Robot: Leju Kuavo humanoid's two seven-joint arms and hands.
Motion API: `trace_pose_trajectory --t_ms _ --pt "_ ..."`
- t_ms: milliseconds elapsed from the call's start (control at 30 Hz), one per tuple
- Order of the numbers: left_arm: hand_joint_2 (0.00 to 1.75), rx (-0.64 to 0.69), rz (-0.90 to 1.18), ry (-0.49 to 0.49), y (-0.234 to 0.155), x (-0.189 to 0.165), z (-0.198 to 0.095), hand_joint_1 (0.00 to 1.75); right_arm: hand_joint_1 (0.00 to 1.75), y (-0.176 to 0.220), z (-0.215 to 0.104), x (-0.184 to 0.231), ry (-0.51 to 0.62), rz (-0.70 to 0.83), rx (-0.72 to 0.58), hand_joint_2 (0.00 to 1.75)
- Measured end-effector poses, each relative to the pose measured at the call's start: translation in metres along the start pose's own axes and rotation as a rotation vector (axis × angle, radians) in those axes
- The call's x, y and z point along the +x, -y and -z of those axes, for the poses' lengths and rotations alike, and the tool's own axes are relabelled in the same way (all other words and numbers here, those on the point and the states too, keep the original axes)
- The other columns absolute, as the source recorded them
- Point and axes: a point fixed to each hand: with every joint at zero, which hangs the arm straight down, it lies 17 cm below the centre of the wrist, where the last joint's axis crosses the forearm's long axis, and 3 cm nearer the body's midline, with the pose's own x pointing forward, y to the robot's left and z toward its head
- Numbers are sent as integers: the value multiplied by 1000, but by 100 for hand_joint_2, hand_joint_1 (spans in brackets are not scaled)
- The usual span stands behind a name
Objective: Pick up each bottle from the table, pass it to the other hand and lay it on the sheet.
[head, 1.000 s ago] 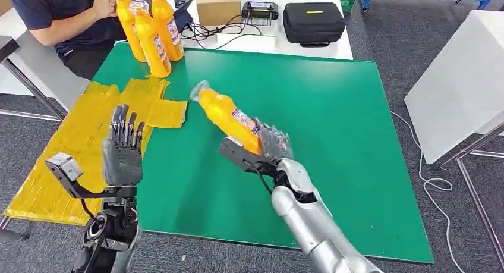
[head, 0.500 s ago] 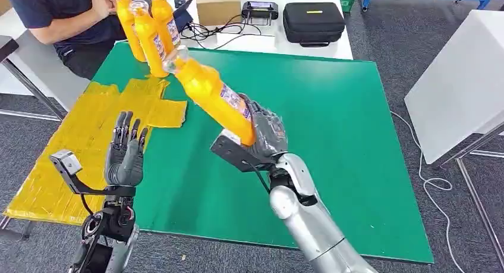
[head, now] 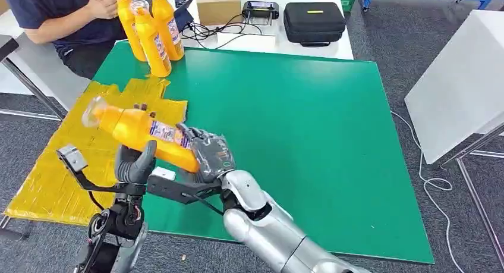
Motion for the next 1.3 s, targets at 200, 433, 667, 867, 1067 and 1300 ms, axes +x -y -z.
trace_pose_trajectory --t_ms 200,433,667,867,1067,1300 --pt "175 1 -26 6 7 3 -6 0 175 -6 0 6 22 -45 14 175" --pt "175 14 -44 5 6 4 -6 0 175 -13 0 7 19 -58 33 175" --pt "175 36 -47 7 2 5 -5 0 175 -14 1 12 31 -80 37 175" --pt "175 52 -47 19 -1 7 -4 0 175 -16 -1 19 47 -102 37 175" --pt "175 67 -43 30 -4 9 -4 0 175 -16 -1 23 66 -127 32 175" --pt "175 89 -30 47 -9 11 -7 84 175 -17 -5 34 107 -202 28 175"
